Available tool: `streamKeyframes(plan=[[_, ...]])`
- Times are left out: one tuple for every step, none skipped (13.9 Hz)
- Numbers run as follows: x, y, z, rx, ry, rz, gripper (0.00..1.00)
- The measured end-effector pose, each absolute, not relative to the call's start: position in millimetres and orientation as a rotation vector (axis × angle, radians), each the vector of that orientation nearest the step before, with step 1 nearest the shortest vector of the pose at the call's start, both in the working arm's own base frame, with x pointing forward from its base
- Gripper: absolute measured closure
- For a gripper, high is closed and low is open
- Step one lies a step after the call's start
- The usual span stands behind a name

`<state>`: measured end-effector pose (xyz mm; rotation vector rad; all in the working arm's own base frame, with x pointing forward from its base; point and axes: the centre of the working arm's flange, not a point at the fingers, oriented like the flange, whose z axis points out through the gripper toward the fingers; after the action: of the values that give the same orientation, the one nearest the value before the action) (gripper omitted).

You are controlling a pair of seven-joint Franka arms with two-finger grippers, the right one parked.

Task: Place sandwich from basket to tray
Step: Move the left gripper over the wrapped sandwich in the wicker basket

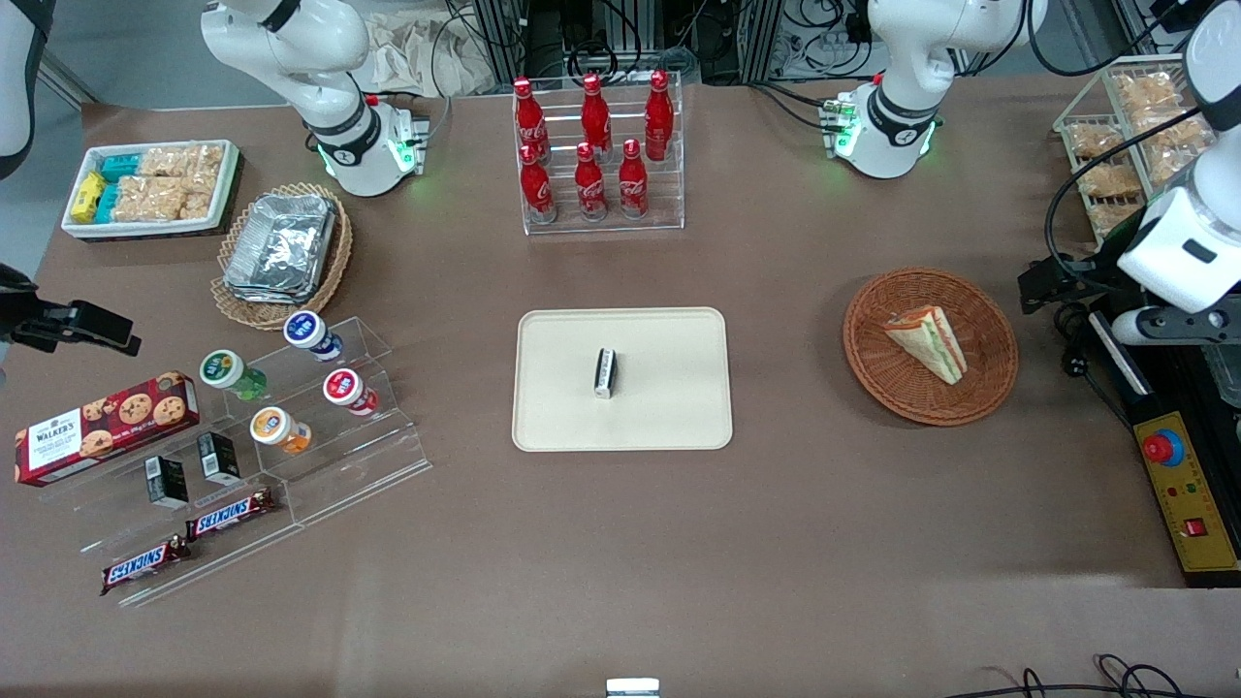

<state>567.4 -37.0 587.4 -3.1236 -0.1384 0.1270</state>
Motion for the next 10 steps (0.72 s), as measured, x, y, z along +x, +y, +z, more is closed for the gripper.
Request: streamKeyframes(plan=[[566.5, -32.1, 578.7, -3.109, -0.265, 0.155, 0.0], [565.7, -28.7, 572.6, -3.088, -0.394, 0.174, 0.0], [564.9, -26.8, 567.6, -3.063, -0.515, 0.188, 0.0], [564.4, -25.5, 561.6, -3.033, -0.635, 0.199, 0.0], [563.9, -24.0, 554.3, -3.002, -0.743, 0.2, 0.0], [563.1, -22.2, 544.9, -2.982, -0.819, 0.185, 0.0], [560.6, -19.4, 532.0, -2.973, -0.865, 0.149, 0.0], [554.6, -15.5, 515.7, -2.971, -0.891, 0.1, 0.0], [545.0, -12.3, 498.3, -2.973, -0.911, 0.062, 0.0], [533.0, -10.5, 480.9, -2.973, -0.94, 0.045, 0.0]])
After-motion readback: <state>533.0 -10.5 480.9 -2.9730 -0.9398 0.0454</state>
